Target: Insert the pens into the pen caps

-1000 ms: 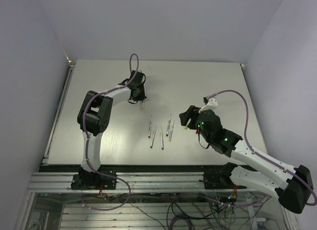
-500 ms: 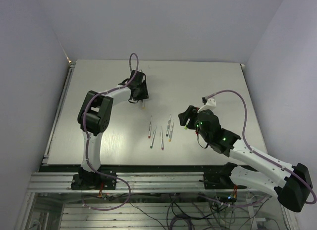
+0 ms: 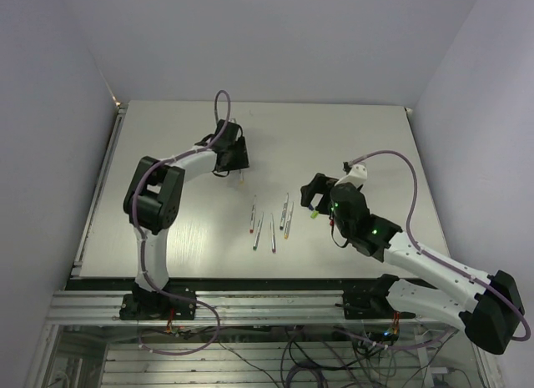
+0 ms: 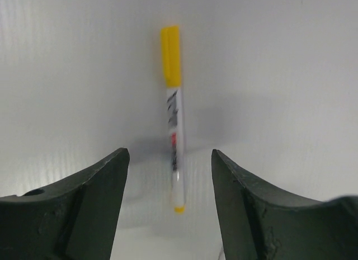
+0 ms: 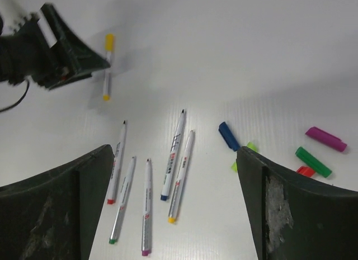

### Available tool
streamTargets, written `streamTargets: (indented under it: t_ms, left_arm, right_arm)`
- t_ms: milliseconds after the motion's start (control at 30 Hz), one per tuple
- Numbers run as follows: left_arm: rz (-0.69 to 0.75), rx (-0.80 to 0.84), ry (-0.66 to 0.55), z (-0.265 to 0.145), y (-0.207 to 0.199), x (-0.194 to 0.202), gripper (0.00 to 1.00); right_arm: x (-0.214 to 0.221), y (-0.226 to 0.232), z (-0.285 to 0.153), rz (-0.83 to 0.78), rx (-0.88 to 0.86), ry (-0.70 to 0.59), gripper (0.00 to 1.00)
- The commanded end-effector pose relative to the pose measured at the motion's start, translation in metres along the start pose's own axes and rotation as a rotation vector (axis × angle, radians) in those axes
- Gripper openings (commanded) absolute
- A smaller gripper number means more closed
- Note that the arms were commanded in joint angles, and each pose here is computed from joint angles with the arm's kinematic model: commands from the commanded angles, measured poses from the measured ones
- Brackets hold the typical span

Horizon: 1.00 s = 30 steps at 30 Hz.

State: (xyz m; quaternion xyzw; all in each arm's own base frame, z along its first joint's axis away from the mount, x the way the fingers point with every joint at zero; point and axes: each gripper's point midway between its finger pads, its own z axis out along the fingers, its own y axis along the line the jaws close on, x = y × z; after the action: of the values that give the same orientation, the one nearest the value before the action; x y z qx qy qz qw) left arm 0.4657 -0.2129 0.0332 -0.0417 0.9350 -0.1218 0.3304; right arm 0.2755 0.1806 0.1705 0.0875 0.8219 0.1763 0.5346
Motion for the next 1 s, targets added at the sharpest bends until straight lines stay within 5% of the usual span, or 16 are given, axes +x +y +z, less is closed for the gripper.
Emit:
streamTargets:
  t_ms: [0, 367, 400, 433, 467, 967]
  left_arm:
    - [-0.007, 0.004, -0.082, -0.041, 0.005, -0.012, 0.70]
    - [0.184, -0.025, -0.085, -0.102, -0.025, 0.069, 0.69]
    - [0.200, -0.025, -0.079, -0.104, -0.029, 0.077, 0.69]
    - [0.212, -0.029, -0.077, -0.106, -0.032, 0.084, 0.69]
    - [0.219, -0.039, -0.075, -0.107, -0.033, 0.091, 0.69]
    - [0.307, -0.089, -0.019, -0.098, -0.042, 0.134, 0.67]
  right_arm:
    - [-0.026, -0.010, 0.002, 0.023, 0.074, -0.080, 0.91]
    - [-0.040, -0.060, 0.016, 0.103, 0.150, -0.057, 0.55]
    - [-0.038, -0.063, 0.015, 0.108, 0.155, -0.054, 0.43]
    - [-0.036, -0.067, 0.013, 0.116, 0.169, -0.054, 0.15]
    - [-0.033, -0.071, 0.011, 0.125, 0.181, -0.050, 0.06]
    - [-0.004, -0.100, -0.015, 0.150, 0.251, -0.001, 0.01]
